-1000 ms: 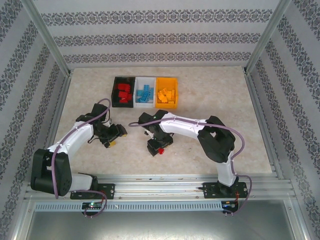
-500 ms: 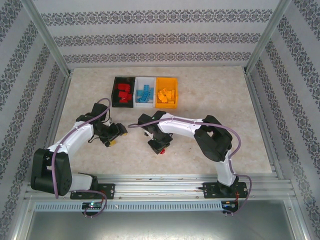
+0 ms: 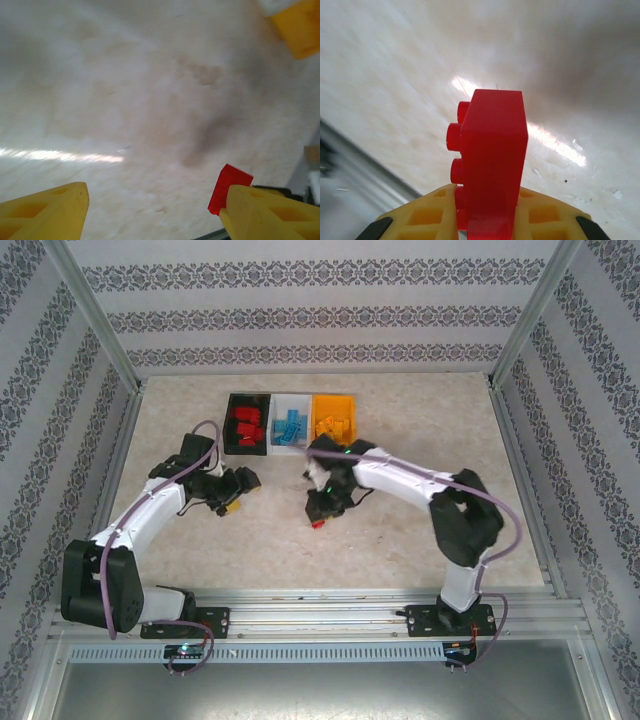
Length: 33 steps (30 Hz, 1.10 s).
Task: Sort the legos into containers by color
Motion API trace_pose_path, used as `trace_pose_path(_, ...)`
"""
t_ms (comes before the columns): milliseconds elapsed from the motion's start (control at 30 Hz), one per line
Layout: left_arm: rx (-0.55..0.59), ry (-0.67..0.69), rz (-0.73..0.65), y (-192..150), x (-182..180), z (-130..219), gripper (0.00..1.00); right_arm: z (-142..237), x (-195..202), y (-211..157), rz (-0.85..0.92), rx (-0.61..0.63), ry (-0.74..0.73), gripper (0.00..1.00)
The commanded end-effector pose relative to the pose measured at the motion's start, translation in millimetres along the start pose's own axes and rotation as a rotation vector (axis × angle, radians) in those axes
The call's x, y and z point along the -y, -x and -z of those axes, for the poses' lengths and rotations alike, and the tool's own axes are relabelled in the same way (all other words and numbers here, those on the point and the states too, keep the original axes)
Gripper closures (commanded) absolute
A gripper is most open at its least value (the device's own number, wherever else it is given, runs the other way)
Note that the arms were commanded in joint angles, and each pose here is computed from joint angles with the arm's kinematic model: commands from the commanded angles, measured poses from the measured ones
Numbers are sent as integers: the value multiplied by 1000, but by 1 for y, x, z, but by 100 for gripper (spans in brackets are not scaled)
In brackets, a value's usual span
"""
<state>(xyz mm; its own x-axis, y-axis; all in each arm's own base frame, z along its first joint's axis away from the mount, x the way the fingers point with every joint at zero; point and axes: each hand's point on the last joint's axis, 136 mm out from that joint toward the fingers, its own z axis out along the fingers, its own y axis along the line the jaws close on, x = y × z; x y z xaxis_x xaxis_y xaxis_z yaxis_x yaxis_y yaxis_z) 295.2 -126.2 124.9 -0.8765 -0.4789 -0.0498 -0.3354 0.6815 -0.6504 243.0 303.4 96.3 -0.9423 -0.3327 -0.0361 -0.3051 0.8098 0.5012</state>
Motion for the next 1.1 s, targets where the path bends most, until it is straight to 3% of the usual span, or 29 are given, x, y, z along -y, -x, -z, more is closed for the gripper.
trace_pose_path(0, 67, -291, -105, 21, 74, 22, 25, 59, -46, 34, -72, 141, 374, 82)
trace_pose_path(233, 84, -708, -58, 48, 154, 47, 25, 140, -83, 66, -53, 263, 702, 80)
trace_pose_path(400, 54, -821, -93, 51, 185, 59, 25, 159, -102, 73, -34, 269, 812, 79)
trace_pose_path(700, 8, -850, -122, 46, 197, 62, 29, 163, -109, 86, -54, 283, 843, 78)
trace_pose_path(900, 70, -752, -99, 50, 182, 64, 28, 163, -109, 112, -92, 325, 864, 77)
trace_pose_path(1067, 210, -614, -58, 60, 148, 77, 28, 164, -110, 148, -128, 374, 863, 77)
